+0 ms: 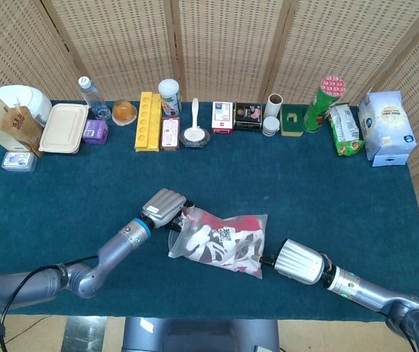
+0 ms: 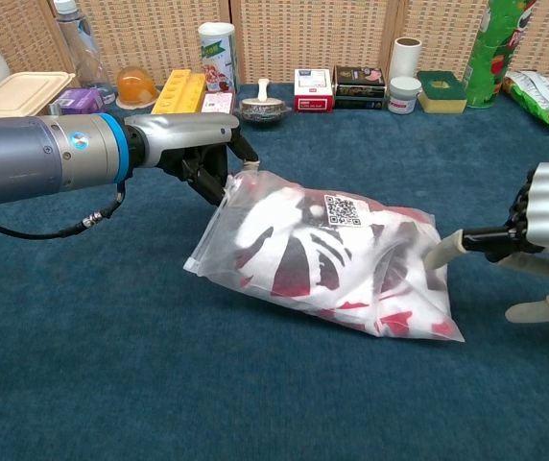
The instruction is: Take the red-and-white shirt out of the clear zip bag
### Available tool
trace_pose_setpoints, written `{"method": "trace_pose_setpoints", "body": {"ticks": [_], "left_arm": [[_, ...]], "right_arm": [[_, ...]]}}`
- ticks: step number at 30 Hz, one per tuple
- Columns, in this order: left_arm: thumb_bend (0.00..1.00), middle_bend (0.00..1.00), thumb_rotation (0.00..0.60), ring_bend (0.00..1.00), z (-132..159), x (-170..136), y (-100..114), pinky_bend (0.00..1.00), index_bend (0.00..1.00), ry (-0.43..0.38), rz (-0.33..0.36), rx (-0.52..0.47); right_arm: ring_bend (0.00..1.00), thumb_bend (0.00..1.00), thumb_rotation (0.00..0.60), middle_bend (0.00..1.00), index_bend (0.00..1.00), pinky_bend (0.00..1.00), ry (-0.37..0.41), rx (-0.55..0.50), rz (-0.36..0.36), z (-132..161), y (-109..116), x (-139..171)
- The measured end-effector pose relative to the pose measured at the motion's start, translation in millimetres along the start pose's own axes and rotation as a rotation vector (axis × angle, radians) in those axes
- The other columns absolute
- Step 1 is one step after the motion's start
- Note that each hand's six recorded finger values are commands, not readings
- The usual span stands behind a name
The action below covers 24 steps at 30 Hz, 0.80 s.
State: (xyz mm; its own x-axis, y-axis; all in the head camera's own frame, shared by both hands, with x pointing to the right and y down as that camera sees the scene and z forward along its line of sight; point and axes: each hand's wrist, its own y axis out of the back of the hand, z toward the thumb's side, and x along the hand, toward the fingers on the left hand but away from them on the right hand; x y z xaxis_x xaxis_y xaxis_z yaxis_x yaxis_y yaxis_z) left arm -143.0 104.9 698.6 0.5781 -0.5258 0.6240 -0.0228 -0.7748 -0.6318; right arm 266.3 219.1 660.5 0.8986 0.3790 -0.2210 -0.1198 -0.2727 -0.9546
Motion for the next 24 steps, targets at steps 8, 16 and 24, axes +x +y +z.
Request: {"method": "trace_pose_setpoints", "body": {"ticks": [8,16,24], "left_arm": [[0.49,1.0,0.6,1.0,2.7,0.7,-3.0,0.9,0.82,0.005,-0.013,-0.008],[0.49,1.0,0.6,1.0,4.8,0.1,-6.4,0.9,0.82,0.007,-0.025,-0.015],[0.49,1.0,0.6,1.0,3.0,-1.2,-7.5,0.9,0.82,0.011,-0.031,-0.021]], "right_arm": [[1.0,0.17,0.6,0.87,0.34,1.0,0.027,0.013,-0.002,9.6,-6.1,-9.0],[1.0,0.21,0.6,0.87,0.36,1.0,0.061,0.021,0.011,18.5,-14.3,-22.4],[1.0,0.28,0.6,0.87,0.4,1.0,0.071,0.029,0.031,19.6,-19.7,-31.3]]}}
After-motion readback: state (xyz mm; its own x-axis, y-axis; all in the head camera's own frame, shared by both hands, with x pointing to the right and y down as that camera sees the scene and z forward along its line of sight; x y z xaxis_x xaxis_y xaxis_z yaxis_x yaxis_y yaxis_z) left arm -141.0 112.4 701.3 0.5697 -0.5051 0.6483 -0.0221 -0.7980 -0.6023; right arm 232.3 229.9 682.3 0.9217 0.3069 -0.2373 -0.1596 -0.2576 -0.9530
